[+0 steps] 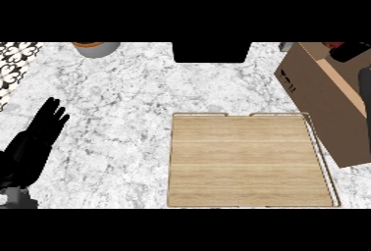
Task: Pick the pear from the tray and place it in the cardboard box
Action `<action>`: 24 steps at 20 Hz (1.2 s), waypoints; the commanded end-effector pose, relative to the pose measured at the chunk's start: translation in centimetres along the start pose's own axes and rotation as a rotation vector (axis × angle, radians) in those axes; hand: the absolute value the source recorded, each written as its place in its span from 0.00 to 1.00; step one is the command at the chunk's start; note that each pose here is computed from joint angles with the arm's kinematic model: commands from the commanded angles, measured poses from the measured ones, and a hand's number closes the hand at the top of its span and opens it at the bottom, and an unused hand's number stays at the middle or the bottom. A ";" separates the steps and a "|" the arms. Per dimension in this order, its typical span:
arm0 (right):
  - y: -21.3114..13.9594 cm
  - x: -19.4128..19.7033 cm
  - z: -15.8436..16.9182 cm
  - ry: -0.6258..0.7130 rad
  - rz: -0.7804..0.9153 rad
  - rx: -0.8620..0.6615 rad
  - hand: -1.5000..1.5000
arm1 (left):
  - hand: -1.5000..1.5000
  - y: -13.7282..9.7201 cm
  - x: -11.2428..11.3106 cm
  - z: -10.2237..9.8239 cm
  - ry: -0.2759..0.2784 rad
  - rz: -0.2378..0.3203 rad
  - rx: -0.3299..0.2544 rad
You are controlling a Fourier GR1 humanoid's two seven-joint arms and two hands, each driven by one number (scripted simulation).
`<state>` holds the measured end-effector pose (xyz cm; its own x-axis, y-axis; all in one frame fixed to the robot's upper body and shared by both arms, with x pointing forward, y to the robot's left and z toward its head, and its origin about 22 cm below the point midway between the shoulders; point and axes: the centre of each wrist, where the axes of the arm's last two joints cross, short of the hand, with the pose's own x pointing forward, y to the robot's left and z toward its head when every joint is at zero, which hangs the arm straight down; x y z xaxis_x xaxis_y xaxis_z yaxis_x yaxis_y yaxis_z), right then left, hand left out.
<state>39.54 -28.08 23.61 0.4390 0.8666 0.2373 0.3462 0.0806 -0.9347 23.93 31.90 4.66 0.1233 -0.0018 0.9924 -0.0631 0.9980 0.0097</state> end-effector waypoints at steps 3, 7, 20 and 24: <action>4.0 -4.9 -1.0 -0.015 -0.015 0.021 1.00 | 0.50 -0.9 0.7 0.0 0.006 0.001 0.001; 6.7 -5.1 -2.4 -0.004 -0.045 0.042 1.00 | 0.50 -0.1 0.7 -1.8 0.002 -0.004 -0.011; 13.5 -10.5 -0.7 0.099 -0.146 0.325 0.00 | 0.50 0.5 0.9 -1.1 0.001 0.004 -0.018; 13.2 -11.0 -0.8 0.075 -0.299 0.190 0.00 | 0.50 0.2 0.5 -0.7 -0.002 0.010 -0.028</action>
<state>40.16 -37.62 10.26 0.4627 0.7704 0.4386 0.2230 0.3776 -0.8987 24.78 31.68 5.61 0.1226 -0.0037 0.9924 -0.0450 0.9989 0.0093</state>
